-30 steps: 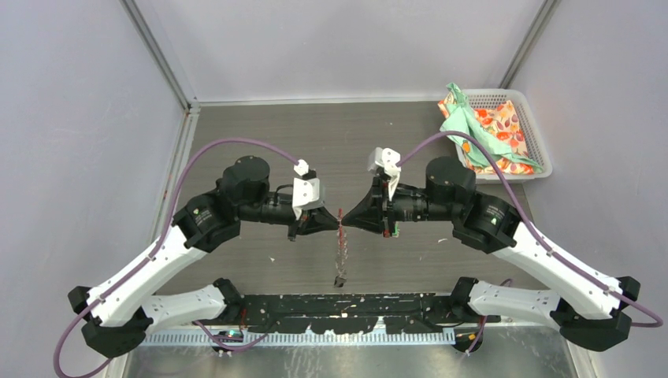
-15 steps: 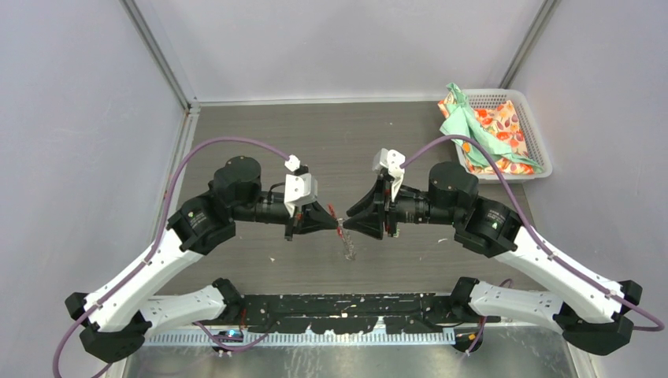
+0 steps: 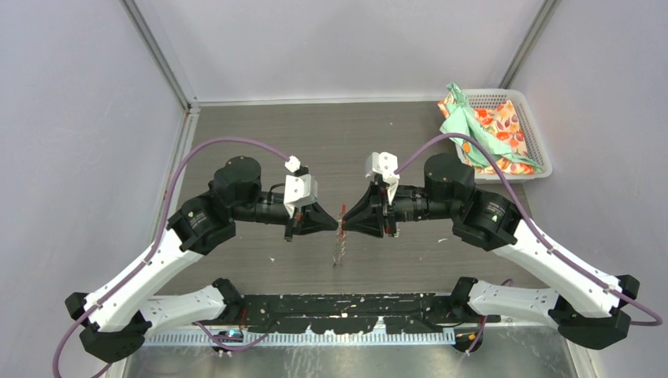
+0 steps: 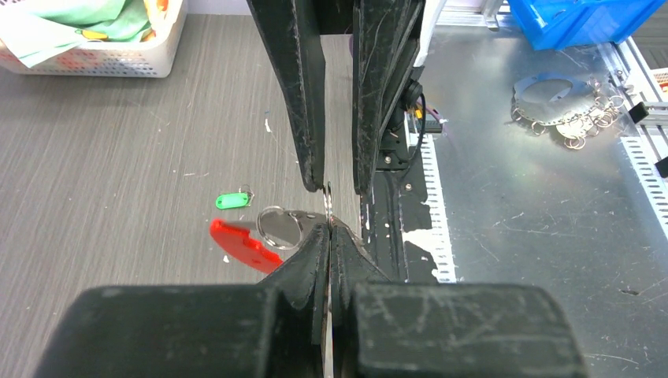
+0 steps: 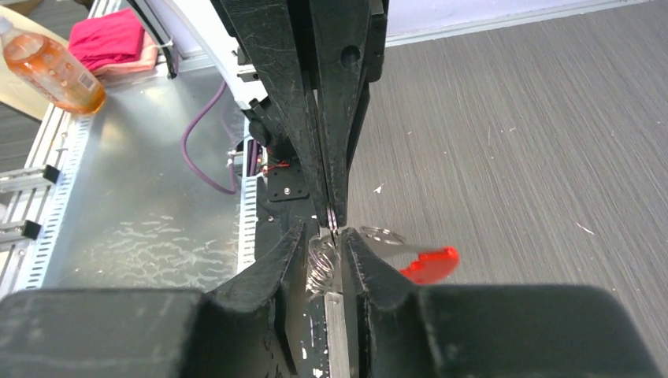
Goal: Put the keys on the keyring
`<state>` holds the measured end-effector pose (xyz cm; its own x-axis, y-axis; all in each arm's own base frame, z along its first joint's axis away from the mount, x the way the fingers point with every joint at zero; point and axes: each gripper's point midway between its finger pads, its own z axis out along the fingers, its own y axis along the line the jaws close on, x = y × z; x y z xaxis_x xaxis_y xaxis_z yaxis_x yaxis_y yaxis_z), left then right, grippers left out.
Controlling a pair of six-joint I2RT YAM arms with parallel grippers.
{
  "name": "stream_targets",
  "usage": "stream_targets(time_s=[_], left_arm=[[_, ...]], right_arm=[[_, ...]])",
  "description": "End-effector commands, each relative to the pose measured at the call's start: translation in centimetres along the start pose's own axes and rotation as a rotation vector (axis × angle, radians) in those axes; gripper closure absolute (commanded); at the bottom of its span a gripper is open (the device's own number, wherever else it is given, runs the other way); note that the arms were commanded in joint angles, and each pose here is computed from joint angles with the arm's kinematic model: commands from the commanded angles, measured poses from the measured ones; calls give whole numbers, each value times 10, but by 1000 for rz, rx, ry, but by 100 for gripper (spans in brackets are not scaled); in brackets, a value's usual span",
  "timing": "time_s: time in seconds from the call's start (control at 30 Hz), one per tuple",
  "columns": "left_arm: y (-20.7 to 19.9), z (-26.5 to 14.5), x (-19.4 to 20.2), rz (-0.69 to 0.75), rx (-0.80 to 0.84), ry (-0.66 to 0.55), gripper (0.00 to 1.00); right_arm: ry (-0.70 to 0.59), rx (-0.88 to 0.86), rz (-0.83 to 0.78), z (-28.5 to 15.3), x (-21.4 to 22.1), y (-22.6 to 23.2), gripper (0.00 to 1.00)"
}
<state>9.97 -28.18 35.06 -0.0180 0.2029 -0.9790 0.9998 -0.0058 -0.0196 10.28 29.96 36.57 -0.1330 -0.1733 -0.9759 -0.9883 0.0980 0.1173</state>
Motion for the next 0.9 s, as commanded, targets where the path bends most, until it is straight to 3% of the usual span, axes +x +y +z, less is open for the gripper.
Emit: stream_targets(time_s=[0.0, 0.17, 0.23, 0.3, 0.43, 0.53, 0.7, 0.87], left_arm=[[-4, -5, -22, 56, 11, -70, 100], [-2, -6, -23, 61, -1, -72, 100], [-2, -7, -23, 64, -5, -73, 100], [-2, -7, -23, 67, -5, -74, 100], [-1, -6, -23, 64, -8, -77, 100], [2, -6, -18, 45, -27, -64, 99], [6, -8, -4, -15, -73, -45, 70], [8, -10, -3, -42, -102, -59, 70]], right_arm=[[-35, -53, -59, 2, -19, 7, 73], [-20, -69, -55, 6, -16, 7, 74], [-5, -70, -54, 6, -13, 7, 83], [2, -68, -53, 6, -12, 6, 98], [14, -36, -44, 6, -13, 1, 99], [-50, 4, -62, 4, -21, -4, 99], [-162, 44, -77, -4, -33, -5, 99], [-209, 36, -49, -3, -32, -3, 99]])
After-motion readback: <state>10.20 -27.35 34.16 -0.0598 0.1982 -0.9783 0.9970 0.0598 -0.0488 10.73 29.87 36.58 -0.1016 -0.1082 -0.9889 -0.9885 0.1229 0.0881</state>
